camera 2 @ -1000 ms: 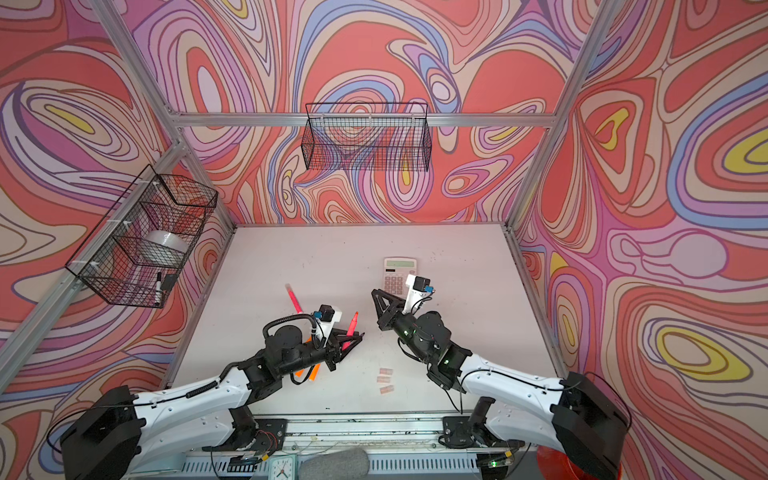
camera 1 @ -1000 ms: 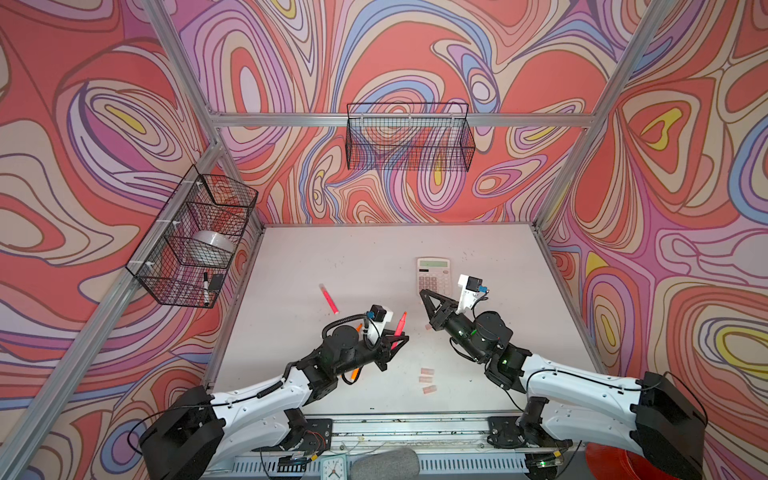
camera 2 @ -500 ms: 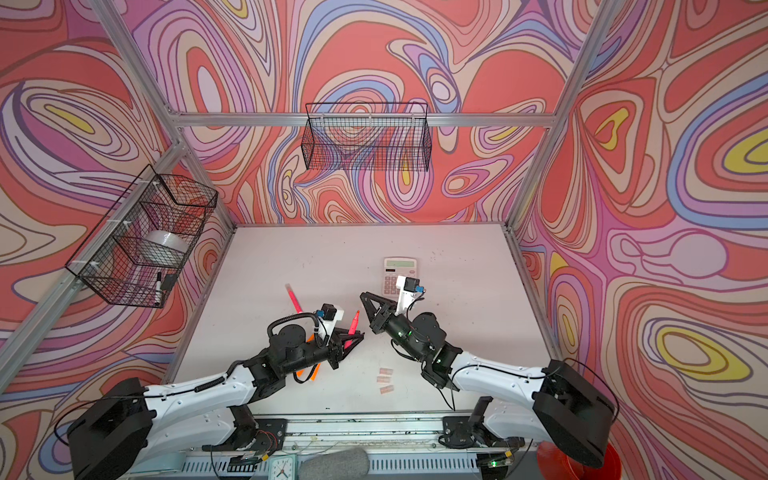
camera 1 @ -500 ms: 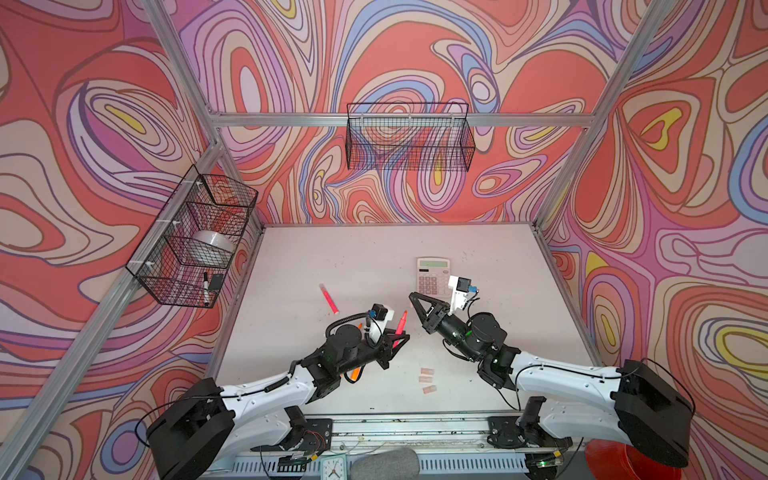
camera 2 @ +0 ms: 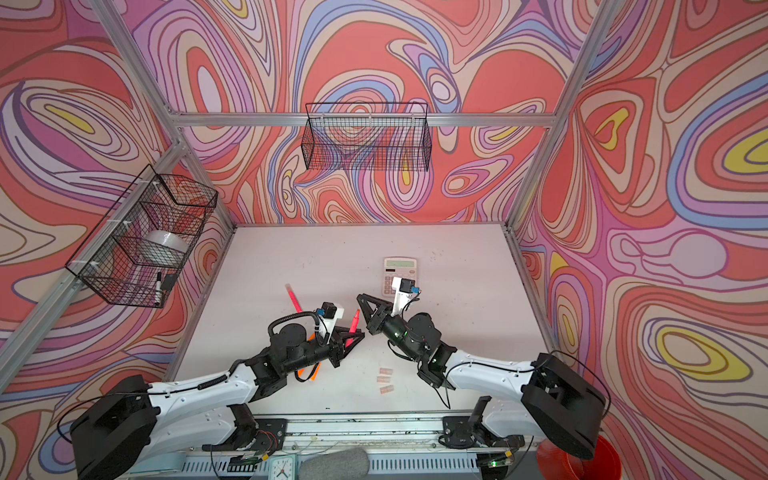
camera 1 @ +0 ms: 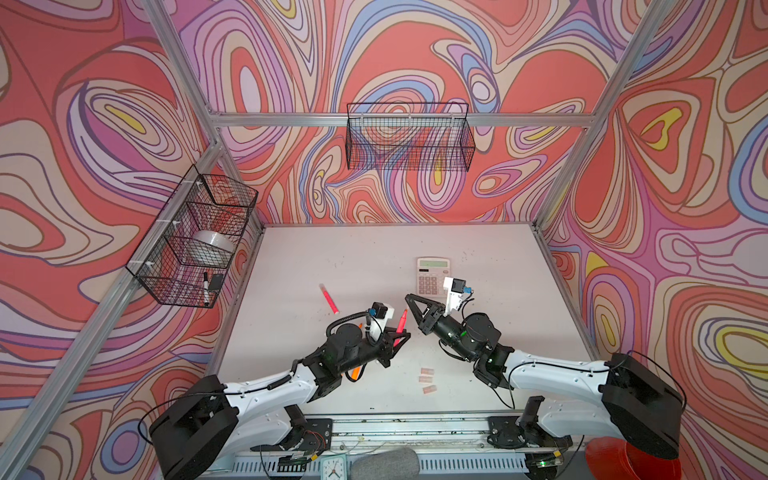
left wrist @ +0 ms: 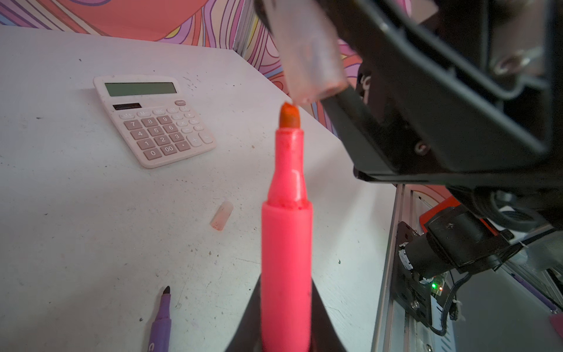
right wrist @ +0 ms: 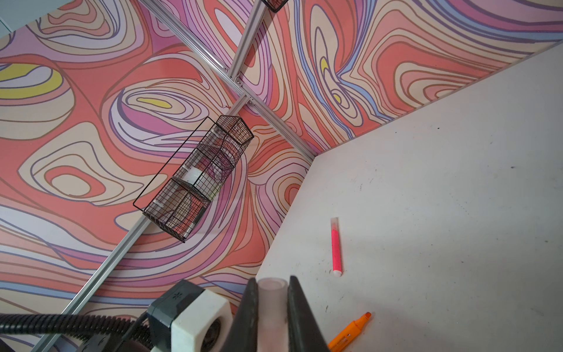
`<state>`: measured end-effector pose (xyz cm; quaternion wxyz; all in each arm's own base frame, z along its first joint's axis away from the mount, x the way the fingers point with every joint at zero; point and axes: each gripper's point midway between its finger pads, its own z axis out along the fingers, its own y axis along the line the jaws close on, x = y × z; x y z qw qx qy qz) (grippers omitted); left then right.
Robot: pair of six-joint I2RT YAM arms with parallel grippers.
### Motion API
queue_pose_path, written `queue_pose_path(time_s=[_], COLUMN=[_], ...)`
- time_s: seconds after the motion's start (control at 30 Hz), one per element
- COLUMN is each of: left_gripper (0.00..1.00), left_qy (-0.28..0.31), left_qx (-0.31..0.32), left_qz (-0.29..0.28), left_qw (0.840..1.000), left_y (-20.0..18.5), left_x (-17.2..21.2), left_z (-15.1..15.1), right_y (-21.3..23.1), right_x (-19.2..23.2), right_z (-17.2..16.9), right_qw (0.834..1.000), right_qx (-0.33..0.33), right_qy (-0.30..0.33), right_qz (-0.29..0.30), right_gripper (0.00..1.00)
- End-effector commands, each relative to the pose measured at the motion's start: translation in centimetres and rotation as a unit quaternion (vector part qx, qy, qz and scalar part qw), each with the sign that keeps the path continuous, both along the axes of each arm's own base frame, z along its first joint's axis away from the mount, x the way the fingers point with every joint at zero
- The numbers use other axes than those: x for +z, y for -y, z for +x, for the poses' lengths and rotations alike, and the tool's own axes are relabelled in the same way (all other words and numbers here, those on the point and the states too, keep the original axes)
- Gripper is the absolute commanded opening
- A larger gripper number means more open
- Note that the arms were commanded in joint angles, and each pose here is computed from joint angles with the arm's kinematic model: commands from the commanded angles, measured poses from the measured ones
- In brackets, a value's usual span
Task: Insert the pens into the pen caps
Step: 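Lift the cap with the right gripper and bring it above the highlighter tip, then lower the pink cap onto the orange highlighter tip with the right gripper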
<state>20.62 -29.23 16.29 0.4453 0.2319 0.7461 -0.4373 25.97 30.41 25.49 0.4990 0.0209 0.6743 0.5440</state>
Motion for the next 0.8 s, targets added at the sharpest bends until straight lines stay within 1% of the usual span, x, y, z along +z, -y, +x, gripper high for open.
queue_pose_path(time_s=[0.0, 0.37, 0.77], left_gripper=[0.0, 0.0, 0.0], left_qy=[0.024, 0.024, 0.024], left_qx=[0.002, 0.002, 0.004], left_qz=[-0.032, -0.031, -0.031], left_qw=[0.999, 0.999, 0.999], left_y=[0.43, 0.25, 0.25], left_x=[2.38, 2.37, 2.38], left_z=[0.4, 0.28, 0.38], right_y=[-0.64, 0.06, -0.68], right_x=[-0.15, -0.04, -0.7], right_z=[-0.32, 0.29, 0.36], right_qw=[1.0, 1.0, 1.0], right_qx=[0.01, -0.019, -0.01], right_qy=[-0.001, -0.001, -0.005], right_qz=[-0.004, -0.015, -0.021], right_gripper=[0.0, 0.0, 0.0])
